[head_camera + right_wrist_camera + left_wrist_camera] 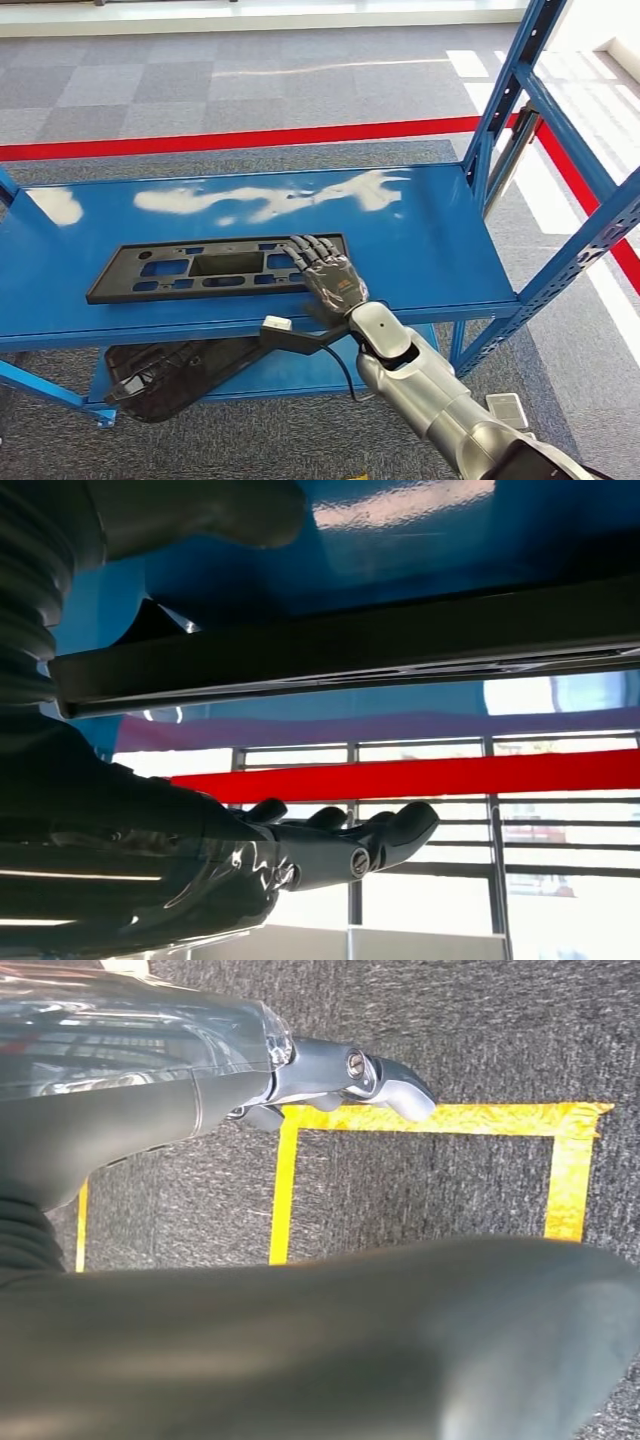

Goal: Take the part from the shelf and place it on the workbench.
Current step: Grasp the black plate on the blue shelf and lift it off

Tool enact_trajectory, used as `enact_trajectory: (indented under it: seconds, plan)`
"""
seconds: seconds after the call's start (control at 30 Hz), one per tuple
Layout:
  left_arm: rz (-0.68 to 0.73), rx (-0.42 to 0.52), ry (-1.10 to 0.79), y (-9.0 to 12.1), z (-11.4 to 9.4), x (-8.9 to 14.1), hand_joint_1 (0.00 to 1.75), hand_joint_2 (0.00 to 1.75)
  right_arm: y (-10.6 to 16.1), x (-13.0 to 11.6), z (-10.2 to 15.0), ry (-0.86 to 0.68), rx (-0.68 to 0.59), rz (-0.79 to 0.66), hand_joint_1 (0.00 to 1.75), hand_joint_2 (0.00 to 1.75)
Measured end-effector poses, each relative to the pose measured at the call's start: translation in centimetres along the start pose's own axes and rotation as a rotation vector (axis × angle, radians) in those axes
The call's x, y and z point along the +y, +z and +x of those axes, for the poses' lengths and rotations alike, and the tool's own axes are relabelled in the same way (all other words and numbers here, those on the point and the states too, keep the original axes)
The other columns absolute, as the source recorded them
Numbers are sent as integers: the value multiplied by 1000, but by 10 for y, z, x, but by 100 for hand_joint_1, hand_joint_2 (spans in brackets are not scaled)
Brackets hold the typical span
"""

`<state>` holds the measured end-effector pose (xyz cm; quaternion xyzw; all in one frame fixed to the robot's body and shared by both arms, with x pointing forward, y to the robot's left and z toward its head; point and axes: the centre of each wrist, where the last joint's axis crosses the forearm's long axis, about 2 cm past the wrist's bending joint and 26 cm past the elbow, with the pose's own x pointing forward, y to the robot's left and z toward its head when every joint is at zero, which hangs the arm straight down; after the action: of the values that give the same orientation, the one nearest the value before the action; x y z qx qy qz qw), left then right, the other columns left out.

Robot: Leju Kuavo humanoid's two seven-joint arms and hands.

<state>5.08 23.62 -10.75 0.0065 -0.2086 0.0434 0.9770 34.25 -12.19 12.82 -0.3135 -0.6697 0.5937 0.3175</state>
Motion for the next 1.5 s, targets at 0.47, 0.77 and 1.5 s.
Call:
enact_trajectory:
  seconds: [0.47,0.77,1.5]
  plan:
    - [1,-15,0,0,0,0,0,0,-3,0,-19,37,56,1,175,175]
    - [4,-32,-1,0,0,0,0,0,-3,-1,-22,55,60,-26,175,175]
    - [0,-123,-27,0,1,0,0,175,10,-1,-34,46,96,-73,175,175]
